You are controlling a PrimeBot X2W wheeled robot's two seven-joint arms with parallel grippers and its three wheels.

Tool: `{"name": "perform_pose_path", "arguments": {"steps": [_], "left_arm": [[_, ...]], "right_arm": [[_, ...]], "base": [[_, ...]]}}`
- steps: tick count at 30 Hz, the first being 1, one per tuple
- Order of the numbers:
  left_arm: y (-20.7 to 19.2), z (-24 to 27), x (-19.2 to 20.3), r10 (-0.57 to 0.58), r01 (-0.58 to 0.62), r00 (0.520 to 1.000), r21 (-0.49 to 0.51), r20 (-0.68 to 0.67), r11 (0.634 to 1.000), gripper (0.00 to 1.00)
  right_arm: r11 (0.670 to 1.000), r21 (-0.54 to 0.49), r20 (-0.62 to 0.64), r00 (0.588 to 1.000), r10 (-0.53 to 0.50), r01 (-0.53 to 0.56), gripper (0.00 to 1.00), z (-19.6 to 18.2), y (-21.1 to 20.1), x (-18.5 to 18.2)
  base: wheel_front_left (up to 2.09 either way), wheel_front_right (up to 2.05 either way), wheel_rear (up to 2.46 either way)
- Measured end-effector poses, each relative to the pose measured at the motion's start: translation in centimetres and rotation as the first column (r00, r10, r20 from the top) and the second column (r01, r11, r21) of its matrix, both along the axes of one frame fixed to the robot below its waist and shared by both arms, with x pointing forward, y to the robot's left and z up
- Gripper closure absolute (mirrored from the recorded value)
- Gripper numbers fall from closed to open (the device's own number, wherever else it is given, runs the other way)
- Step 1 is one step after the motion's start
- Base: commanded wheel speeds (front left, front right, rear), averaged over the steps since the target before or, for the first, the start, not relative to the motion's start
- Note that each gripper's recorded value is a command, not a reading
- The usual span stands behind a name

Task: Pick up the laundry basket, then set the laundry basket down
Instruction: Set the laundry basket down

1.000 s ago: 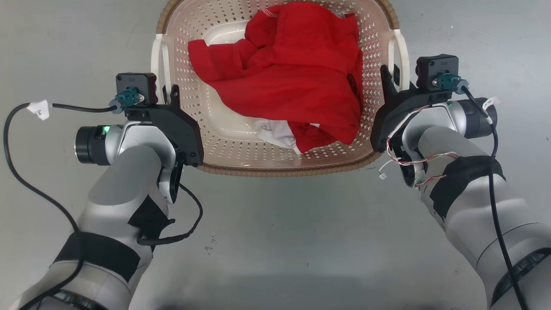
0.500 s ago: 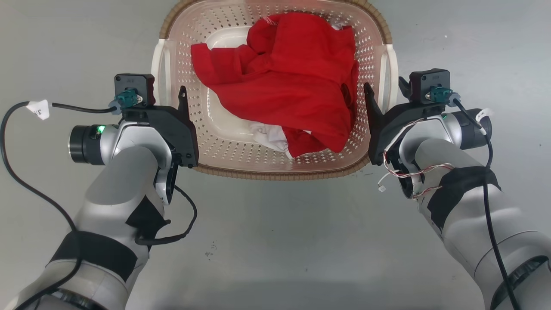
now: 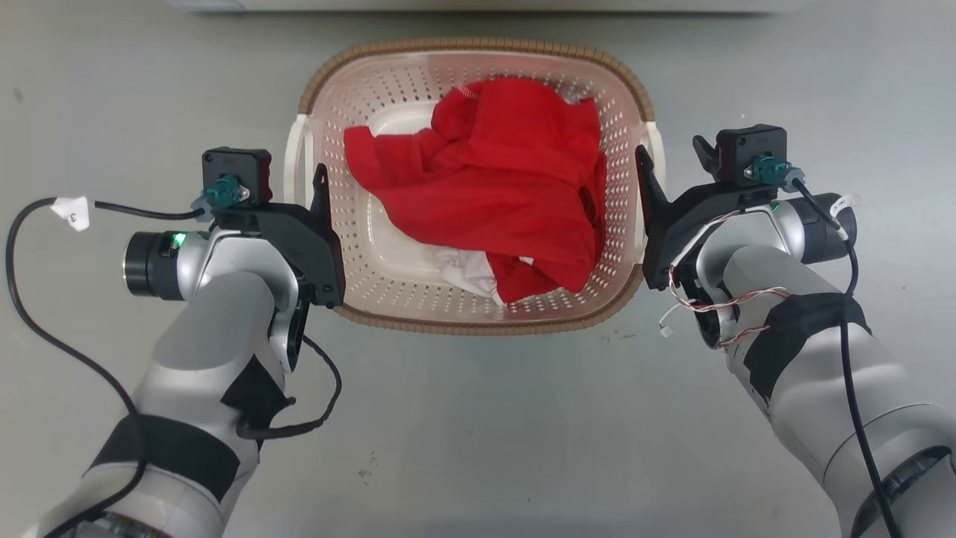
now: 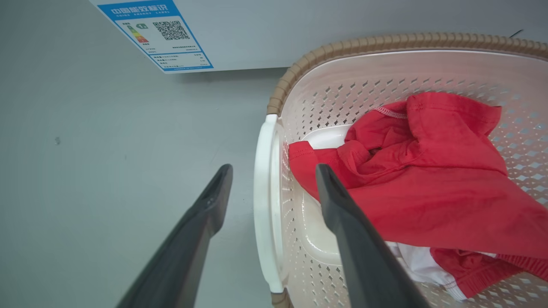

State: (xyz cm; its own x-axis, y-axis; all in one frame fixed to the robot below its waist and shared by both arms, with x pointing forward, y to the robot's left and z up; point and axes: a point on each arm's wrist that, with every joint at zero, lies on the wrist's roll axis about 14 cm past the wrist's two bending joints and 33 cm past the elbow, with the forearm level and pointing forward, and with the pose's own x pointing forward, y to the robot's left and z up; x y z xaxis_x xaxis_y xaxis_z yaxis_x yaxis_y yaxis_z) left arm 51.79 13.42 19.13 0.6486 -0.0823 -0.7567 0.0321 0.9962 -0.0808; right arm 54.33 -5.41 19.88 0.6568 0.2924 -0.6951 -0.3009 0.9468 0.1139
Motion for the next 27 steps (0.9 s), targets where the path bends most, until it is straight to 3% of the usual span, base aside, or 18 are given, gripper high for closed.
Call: {"name": "perform_pose_path", "arguments": {"steps": [14,27], "left_arm": [[-1.4,6.3,-0.2,0.006,0.004,0.990,-0.073,0.139,0.997,0.00],[-2.6,12.3,-3.0,0.009,0.021,0.971,-0.123,0.239,0.992,0.00]], "right_arm": [[0.999,0.048,0.116,0.993,-0.025,0.019,0.00,7.1,-0.5,0.3],[0.991,0.121,0.173,0.981,-0.085,0.064,0.00,13.3,-1.0,-3.0]], "base": [[0.00,0.00,0.00],[0.00,0.00,0.00]]}}
